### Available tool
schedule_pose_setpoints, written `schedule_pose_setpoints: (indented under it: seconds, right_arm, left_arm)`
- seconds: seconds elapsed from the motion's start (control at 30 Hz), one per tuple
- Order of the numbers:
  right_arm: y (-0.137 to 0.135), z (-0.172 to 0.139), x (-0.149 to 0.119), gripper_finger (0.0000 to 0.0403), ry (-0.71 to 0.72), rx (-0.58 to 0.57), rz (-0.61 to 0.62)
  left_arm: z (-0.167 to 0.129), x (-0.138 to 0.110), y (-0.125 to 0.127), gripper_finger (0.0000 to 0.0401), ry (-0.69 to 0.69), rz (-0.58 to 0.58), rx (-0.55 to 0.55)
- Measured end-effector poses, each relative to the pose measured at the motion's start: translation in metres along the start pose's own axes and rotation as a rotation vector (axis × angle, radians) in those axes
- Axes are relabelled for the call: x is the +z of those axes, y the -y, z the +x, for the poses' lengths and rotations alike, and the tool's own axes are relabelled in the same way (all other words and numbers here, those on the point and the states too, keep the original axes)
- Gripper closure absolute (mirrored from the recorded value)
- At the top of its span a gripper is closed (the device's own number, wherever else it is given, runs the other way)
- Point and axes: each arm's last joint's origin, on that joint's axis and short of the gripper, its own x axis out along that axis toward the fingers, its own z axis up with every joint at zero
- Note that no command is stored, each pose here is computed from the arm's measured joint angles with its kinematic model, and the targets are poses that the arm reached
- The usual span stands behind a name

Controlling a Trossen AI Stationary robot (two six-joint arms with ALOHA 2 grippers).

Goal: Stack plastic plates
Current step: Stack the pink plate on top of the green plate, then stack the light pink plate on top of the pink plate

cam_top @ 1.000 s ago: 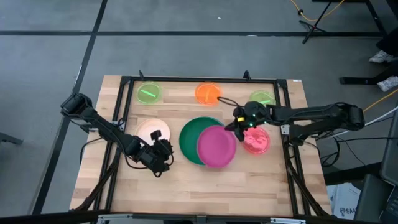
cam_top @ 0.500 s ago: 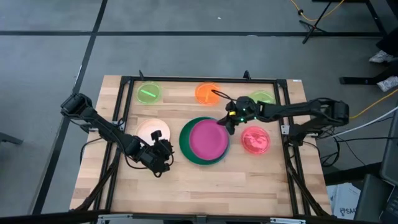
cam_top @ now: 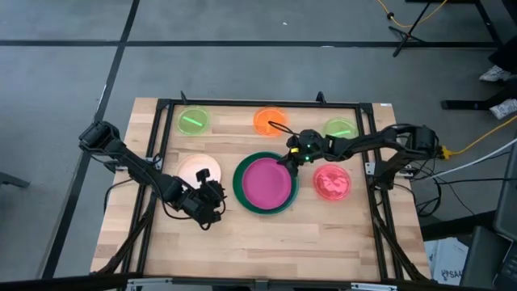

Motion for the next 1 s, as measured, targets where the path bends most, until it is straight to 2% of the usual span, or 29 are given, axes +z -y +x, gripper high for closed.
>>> schedule_pose_setpoints:
  seconds: [0.23,0.53,0.7,0.8,1.0]
  right_arm:
    - [0.000,0.001,0.002,0.0393,0.029,-0.005,-0.016]
    - [-0.001,0.001,0.001,0.0315,0.009,0.027,-0.025]
    - [-0.010,-0.013,0.009,0.0289,0.035,0.071,-0.157]
    - [-0.020,-0.027,0.012,0.0286,0.037,0.063,-0.233]
    - [-0.047,-0.043,-0.006,0.0286,0.046,0.008,-0.412]
  left_arm:
    - [0.000,0.000,0.000,0.0290,0.000,0.000,0.000]
    - [0.000,0.000,0.000,0.0290,0.005,0.000,0.006]
    - [0.000,-0.001,-0.001,0.0290,-0.012,0.015,0.008]
    - [-0.002,-0.008,0.000,0.0290,-0.102,0.011,-0.047]
    - [-0.010,-0.020,0.002,0.0290,-0.159,0.050,-0.028]
